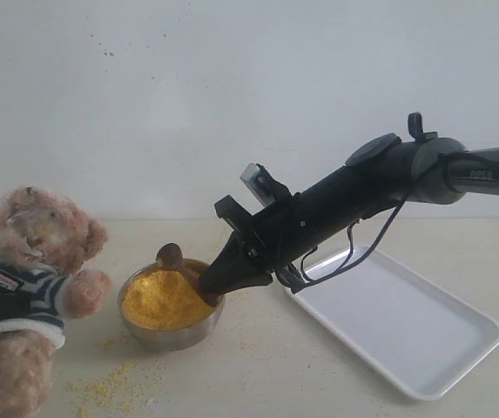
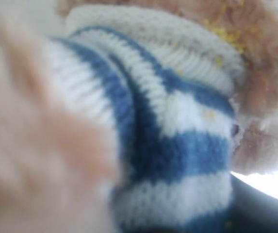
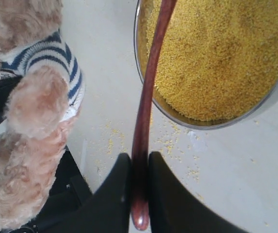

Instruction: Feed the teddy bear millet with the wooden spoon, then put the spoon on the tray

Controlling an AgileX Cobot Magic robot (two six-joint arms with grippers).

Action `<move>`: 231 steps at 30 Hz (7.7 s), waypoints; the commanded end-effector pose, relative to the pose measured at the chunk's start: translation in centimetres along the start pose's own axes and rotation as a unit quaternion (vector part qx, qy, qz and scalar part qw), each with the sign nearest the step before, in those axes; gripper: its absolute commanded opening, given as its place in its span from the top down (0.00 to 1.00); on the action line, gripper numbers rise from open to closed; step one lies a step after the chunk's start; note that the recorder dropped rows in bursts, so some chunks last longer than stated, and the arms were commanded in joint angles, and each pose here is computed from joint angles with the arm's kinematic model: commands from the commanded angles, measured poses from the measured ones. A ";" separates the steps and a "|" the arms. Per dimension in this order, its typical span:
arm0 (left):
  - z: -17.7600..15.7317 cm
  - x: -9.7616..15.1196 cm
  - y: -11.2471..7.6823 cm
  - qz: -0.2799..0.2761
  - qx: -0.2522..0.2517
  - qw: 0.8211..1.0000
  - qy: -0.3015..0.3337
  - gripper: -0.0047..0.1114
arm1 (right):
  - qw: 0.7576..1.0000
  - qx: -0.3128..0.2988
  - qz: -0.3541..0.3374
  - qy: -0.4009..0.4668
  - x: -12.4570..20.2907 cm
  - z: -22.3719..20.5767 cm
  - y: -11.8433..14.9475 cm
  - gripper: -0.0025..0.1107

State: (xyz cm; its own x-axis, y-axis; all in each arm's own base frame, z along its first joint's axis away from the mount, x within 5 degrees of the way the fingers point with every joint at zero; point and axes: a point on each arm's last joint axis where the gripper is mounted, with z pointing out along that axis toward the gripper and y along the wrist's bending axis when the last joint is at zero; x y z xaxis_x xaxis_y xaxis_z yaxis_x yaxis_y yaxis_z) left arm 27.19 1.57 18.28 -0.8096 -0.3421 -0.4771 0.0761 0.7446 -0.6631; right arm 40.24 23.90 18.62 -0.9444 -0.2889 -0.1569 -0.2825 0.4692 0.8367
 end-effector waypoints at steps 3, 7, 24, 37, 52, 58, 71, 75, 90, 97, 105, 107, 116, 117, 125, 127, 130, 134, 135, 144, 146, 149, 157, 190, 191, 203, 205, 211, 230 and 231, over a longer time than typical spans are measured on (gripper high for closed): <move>0.0 0.5 0.3 0.025 -0.004 0.999 0.024 0.93 | 1.000 -0.004 -0.002 -0.001 0.0 -0.2 -0.1 0.98; 0.7 1.2 1.2 0.006 -0.012 0.998 0.059 0.93 | 1.000 -0.005 -0.008 -0.004 0.0 -0.4 0.2 0.98; 1.0 1.5 0.9 -0.054 0.021 0.996 0.071 0.93 | 0.997 -0.054 -0.032 -0.042 -0.3 -1.9 3.6 0.98; 2.2 2.5 2.2 -0.098 0.019 0.989 0.114 0.93 | 0.993 -0.075 -0.091 -0.004 1.4 1.5 8.0 0.98; 2.3 2.4 2.2 -0.102 0.021 0.989 0.107 0.93 | 0.981 -0.016 -0.178 0.075 3.9 5.4 9.3 0.98; 2.3 2.4 2.2 -0.102 0.022 0.989 0.108 0.93 | 0.971 0.031 -0.217 0.099 4.2 5.4 8.4 0.98; 2.3 2.4 2.2 -0.099 0.022 0.989 0.108 0.93 | 0.939 0.022 -0.326 0.103 4.2 5.4 8.4 0.98; 2.3 2.4 2.2 -0.099 0.022 0.989 0.108 0.93 | 0.940 0.025 -0.327 0.097 4.0 5.4 8.4 0.98; 2.3 2.4 2.2 -0.099 0.022 0.989 0.108 0.93 | 0.888 0.209 -0.406 0.059 4.4 6.7 10.7 0.98; 2.3 2.3 2.2 -0.102 0.024 0.989 0.105 0.93 | 0.865 0.237 -0.442 0.021 5.2 7.1 13.7 0.98; 2.3 2.1 1.6 -0.117 0.054 0.987 0.095 0.93 | 0.853 0.248 -0.459 -0.017 6.3 2.4 18.0 0.98; 2.3 2.0 1.6 -0.120 0.055 0.987 0.092 0.93 | 0.847 0.280 -0.450 -0.024 6.2 0.4 18.1 0.98; 2.3 1.7 1.3 -0.129 0.072 0.986 0.078 0.93 | 0.876 0.348 -0.331 0.039 6.3 -7.6 14.6 0.98; 2.3 1.7 1.2 -0.125 0.076 0.986 0.078 0.93 | 0.878 0.351 -0.324 0.035 6.3 -8.2 14.4 0.98; 2.3 1.6 1.1 -0.118 0.085 0.987 0.074 0.93 | 0.874 0.362 -0.319 0.057 7.5 -9.1 12.8 0.98; 2.3 1.2 1.0 -0.103 0.092 0.989 0.049 0.93 | 0.880 0.357 -0.305 0.077 8.0 -8.4 11.7 0.98; 2.3 1.2 0.8 -0.063 0.105 0.991 0.047 0.93 | 0.877 0.361 -0.295 0.112 9.3 -7.7 10.0 0.98; 1.8 1.1 -0.3 -0.042 0.167 0.984 0.053 0.93 | 0.877 0.362 -0.300 0.103 11.4 -8.7 10.5 0.98; 1.6 1.1 -0.8 -0.069 0.196 0.976 0.064 0.93 | 0.875 0.364 -0.308 0.081 11.6 -9.1 11.0 0.98; 1.6 -0.1 -1.0 -0.096 0.213 0.972 -0.015 0.93 | 0.913 0.287 -0.286 0.055 12.3 -8.7 12.8 0.98; 1.5 -0.5 -1.0 -0.103 0.215 0.971 -0.032 0.93 | 0.916 0.280 -0.284 0.049 12.3 -8.6 12.9 0.98; 1.5 -0.6 -1.0 -0.106 0.216 0.970 -0.037 0.93 | 0.920 0.265 -0.288 -0.018 11.0 -8.4 13.7 0.98; 1.6 -0.7 -0.6 -0.107 0.194 0.974 -0.042 0.93 | 0.924 0.249 -0.289 -0.003 3.3 -4.2 16.5 0.98; 2.1 -1.7 1.5 -0.088 0.068 0.991 -0.071 0.93 | 0.956 0.230 -0.143 0.114 2.7 5.3 6.5 0.98; 2.1 -1.7 1.5 -0.088 0.068 0.991 -0.071 0.93 | 0.958 0.222 -0.140 0.114 2.7 5.5 6.5 0.98; 2.1 -1.7 1.5 -0.088 0.068 0.991 -0.071 0.93 | 0.959 0.222 -0.136 0.111 2.6 5.5 6.3 0.98; 2.1 -1.7 1.5 -0.088 0.068 0.991 -0.071 0.93 | 0.961 0.219 -0.133 0.108 2.5 5.3 6.2 0.98; 2.1 -1.7 1.5 -0.086 0.067 0.992 -0.069 0.93 | 0.975 0.185 -0.093 0.081 1.4 3.4 5.3 0.98; 2.1 -1.5 1.5 -0.076 0.065 0.993 -0.058 0.93 | 0.980 0.175 -0.067 0.073 0.8 3.5 3.5 0.98; 2.1 -1.5 1.5 -0.076 0.065 0.993 -0.058 0.93 | 0.981 0.169 -0.058 0.077 0.8 3.9 3.1 0.98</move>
State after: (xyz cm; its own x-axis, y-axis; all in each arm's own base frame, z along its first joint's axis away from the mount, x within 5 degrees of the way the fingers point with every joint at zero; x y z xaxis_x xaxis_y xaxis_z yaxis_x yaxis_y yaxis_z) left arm 29.66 2.07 16.29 -0.7483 -0.5241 -0.4066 0.0101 0.6039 -0.7970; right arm 37.63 28.33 20.42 -0.8574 -0.4858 -0.1700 -0.4869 0.6585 0.5738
